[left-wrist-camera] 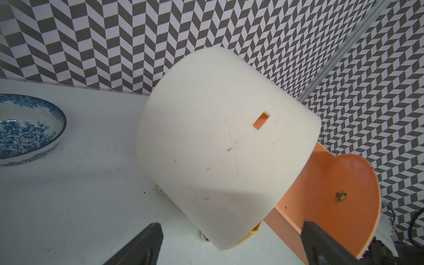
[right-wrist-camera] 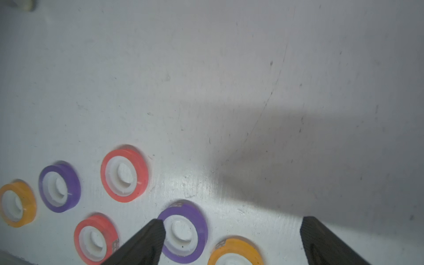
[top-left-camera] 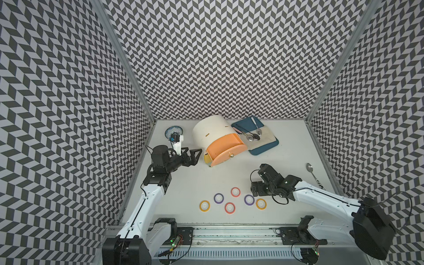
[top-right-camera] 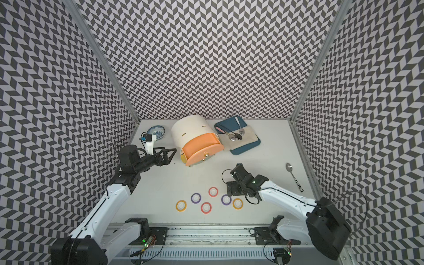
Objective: Place the transparent tape into the drawer according to color
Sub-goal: Pick up the tape at the center of the board.
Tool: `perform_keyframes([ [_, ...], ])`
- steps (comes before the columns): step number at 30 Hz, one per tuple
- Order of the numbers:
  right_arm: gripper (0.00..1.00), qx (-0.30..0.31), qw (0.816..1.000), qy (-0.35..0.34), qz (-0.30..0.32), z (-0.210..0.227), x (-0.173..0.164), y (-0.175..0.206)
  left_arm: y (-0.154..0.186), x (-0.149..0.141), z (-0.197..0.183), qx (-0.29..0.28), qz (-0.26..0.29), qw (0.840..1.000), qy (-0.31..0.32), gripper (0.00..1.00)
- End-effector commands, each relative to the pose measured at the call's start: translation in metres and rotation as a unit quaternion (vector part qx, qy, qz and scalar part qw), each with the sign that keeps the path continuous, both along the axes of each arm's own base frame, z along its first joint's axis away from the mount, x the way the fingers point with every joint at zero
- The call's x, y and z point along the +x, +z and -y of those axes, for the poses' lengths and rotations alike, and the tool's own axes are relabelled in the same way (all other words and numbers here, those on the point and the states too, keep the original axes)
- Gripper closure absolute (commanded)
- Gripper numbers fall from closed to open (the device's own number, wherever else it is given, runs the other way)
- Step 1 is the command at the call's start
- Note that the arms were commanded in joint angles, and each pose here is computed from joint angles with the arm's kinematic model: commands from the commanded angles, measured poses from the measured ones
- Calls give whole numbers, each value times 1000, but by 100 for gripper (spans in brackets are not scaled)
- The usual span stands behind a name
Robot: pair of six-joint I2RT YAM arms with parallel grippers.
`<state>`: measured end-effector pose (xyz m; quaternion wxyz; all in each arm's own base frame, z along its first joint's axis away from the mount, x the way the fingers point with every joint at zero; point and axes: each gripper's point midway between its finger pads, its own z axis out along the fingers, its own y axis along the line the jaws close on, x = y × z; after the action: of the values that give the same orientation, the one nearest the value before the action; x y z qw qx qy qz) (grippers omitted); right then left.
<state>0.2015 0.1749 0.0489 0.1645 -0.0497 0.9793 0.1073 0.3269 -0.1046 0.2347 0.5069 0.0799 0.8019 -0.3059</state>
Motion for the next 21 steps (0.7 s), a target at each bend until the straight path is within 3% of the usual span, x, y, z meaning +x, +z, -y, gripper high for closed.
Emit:
perform_keyframes([
  [1,11,11,999,-17,-36,1,-12,-7,7,-7,2,-4,10,1000,-6,0],
  [11,26,2,996,-67,-57,27,-36,-7,9,-8,4,-3,14,1000,-11,0],
  [21,44,-28,996,-46,-73,32,-41,-16,9,-12,3,-2,14,1000,-11,0],
])
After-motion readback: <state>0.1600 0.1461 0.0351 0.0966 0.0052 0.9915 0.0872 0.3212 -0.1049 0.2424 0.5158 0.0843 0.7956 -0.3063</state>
